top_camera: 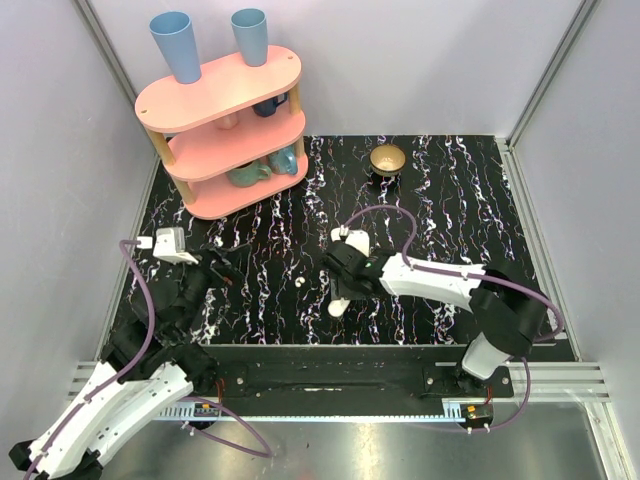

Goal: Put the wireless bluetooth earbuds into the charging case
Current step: Move the charging case to the corner of the board.

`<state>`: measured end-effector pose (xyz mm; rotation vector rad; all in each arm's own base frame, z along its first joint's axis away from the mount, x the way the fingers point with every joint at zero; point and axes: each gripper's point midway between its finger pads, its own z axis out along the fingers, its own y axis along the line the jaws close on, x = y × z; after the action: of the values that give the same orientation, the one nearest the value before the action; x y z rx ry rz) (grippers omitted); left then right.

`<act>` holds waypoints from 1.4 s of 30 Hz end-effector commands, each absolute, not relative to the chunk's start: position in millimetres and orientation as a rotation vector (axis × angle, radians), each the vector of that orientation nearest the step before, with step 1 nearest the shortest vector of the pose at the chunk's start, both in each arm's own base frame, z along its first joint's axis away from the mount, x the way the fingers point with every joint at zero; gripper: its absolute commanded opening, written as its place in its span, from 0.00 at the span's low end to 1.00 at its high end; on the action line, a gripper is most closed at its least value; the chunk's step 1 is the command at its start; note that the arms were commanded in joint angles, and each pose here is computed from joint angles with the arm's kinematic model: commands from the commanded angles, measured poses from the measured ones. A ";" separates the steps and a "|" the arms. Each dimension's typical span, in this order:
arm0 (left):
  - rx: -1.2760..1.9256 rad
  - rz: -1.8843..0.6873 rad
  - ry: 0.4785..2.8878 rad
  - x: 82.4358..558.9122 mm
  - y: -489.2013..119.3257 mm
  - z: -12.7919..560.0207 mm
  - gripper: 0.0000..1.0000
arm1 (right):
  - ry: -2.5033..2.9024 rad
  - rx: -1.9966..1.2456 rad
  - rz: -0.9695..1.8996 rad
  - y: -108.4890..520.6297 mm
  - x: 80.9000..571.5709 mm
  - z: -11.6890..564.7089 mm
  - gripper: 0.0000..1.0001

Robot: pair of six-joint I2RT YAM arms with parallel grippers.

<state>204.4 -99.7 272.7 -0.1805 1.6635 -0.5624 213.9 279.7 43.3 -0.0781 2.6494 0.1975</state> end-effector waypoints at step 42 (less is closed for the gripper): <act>0.009 -0.406 1.591 255.2 -132.1 300.0 0.98 | 2.749 -0.090 0.447 288.4 237.1 26.5 0.60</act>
<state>255.6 -130.0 282.9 0.0322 1.6376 -0.3642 237.7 282.1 23.1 -0.0722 2.7591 0.3906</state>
